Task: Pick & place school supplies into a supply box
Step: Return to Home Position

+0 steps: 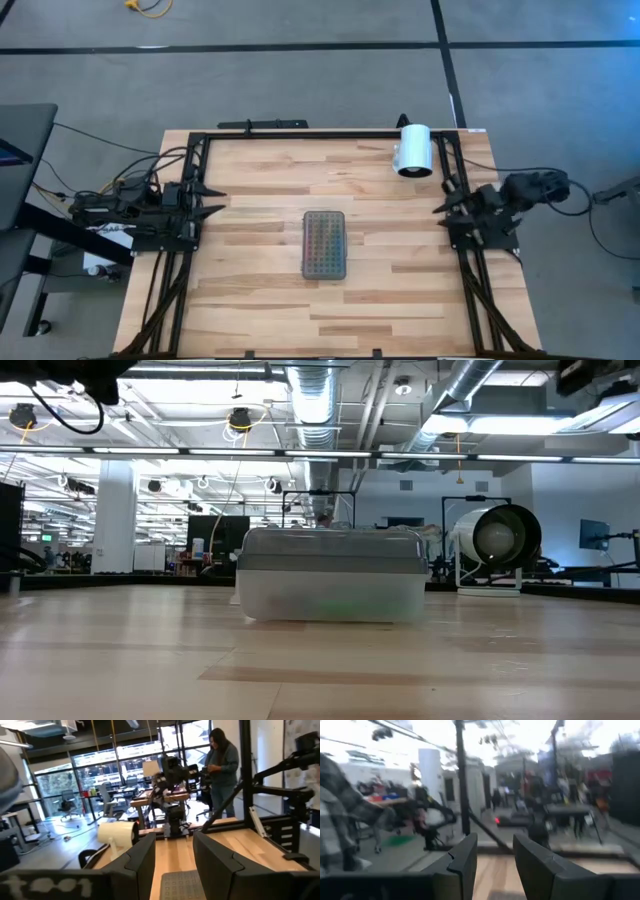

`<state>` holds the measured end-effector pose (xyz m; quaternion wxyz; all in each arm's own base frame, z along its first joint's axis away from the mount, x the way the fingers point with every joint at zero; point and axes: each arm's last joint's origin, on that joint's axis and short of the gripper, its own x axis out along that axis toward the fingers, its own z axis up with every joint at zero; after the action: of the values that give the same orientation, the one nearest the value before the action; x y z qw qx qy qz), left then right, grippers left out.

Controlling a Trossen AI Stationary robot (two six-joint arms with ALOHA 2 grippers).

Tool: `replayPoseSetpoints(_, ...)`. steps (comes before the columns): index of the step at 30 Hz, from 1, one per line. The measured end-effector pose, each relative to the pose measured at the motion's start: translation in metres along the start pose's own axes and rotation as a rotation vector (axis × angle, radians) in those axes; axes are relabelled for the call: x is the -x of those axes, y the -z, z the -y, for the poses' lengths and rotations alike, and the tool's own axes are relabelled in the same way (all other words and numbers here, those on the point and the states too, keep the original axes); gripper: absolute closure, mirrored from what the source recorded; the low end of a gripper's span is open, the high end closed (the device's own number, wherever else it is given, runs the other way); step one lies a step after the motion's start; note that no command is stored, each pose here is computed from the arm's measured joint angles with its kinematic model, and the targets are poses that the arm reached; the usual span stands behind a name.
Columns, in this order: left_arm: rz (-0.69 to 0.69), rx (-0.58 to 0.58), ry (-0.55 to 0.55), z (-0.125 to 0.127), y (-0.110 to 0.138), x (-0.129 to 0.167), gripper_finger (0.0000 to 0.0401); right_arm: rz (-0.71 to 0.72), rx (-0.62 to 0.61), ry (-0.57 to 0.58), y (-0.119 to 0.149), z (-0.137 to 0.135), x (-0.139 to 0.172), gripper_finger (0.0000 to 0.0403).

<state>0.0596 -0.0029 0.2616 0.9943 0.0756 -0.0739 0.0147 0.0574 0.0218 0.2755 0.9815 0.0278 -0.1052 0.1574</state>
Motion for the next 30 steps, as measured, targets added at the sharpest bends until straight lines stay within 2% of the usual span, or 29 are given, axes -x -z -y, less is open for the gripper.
replayPoseSetpoints(3,-0.003,-0.001,-0.013,0.000,0.000,0.000,0.0277,-0.025,-0.024,0.039,0.009,0.002,-0.004,0.0281)
replayPoseSetpoints(6,-0.004,-0.002,-0.017,0.000,0.000,0.000,0.0277,0.022,-0.020,0.056,0.014,0.005,-0.007,0.0281)
replayPoseSetpoints(10,-0.004,-0.001,-0.017,0.000,0.000,0.000,0.0277,0.038,-0.018,0.060,0.014,0.010,-0.008,0.0281)
replayPoseSetpoints(13,-0.004,-0.001,-0.017,0.000,0.000,0.000,0.0277,-0.006,-0.030,0.057,0.018,0.015,-0.010,0.0281)
replayPoseSetpoints(16,-0.004,-0.001,-0.017,0.000,0.000,0.000,0.0277,-0.005,0.007,0.029,0.018,0.017,-0.004,0.0281)
replayPoseSetpoints(20,-0.030,0.002,-0.014,0.000,0.003,0.000,0.0277,-0.071,0.007,0.182,0.025,0.024,0.004,0.0281)
replayPoseSetpoints(23,-0.084,0.010,-0.007,0.001,0.008,0.000,0.0277,-0.118,-0.022,0.253,0.030,0.029,0.006,0.0281)
replayPoseSetpoints(26,-0.155,0.050,-0.018,0.001,0.015,0.001,0.0277,-0.127,-0.050,0.265,0.040,0.033,0.004,0.0281)
replayPoseSetpoints(30,-0.135,0.063,-0.022,0.001,0.013,0.001,0.0277,-0.050,-0.054,0.263,0.042,0.035,0.001,0.0281)
